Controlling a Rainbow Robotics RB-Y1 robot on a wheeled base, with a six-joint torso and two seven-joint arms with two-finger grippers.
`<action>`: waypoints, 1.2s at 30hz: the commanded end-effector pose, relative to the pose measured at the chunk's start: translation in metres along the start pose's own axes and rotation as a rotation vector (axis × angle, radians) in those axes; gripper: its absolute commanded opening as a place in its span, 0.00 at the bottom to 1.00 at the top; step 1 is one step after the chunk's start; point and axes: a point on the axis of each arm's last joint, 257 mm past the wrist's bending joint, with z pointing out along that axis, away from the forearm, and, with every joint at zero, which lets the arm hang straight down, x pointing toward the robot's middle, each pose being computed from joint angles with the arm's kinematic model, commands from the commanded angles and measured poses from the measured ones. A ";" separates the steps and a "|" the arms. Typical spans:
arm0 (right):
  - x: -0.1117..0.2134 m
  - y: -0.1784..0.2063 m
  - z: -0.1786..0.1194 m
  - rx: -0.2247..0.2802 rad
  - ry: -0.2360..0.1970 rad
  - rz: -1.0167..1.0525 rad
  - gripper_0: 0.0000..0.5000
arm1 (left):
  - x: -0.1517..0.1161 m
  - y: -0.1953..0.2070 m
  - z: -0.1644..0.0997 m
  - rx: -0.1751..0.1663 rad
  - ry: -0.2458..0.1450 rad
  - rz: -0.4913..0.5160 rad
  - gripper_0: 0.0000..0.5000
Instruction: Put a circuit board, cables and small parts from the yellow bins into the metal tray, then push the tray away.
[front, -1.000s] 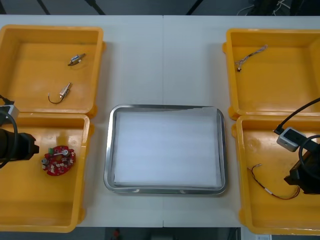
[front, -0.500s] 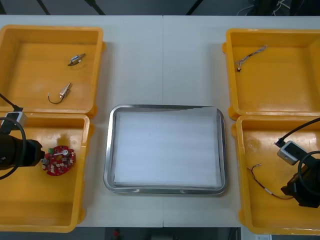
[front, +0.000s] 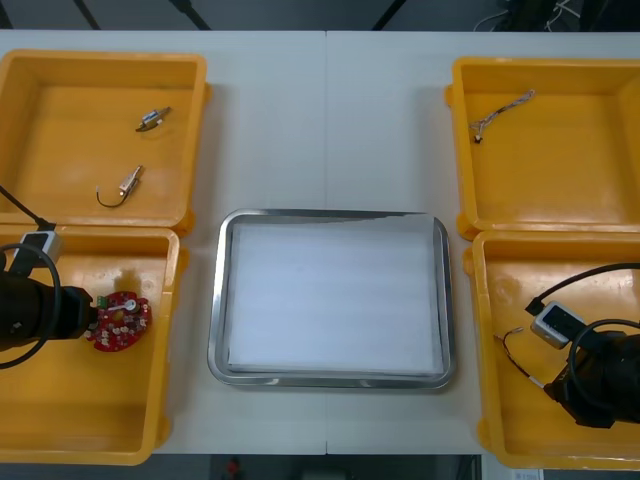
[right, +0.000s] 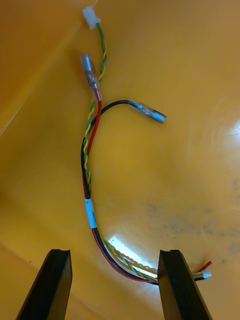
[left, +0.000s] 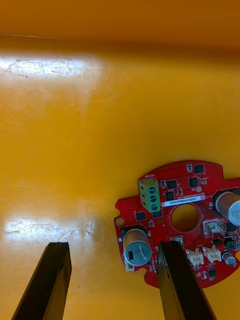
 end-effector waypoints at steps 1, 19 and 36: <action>0.010 0.009 0.005 -0.013 0.013 -0.030 0.98 | 0.017 0.001 0.010 0.002 0.026 -0.058 1.00; 0.022 0.010 0.027 -0.018 0.032 -0.033 0.98 | 0.022 -0.002 0.023 0.030 0.017 -0.086 1.00; 0.003 0.009 0.034 -0.022 0.003 -0.031 0.98 | 0.026 -0.004 0.023 0.039 0.032 -0.099 0.00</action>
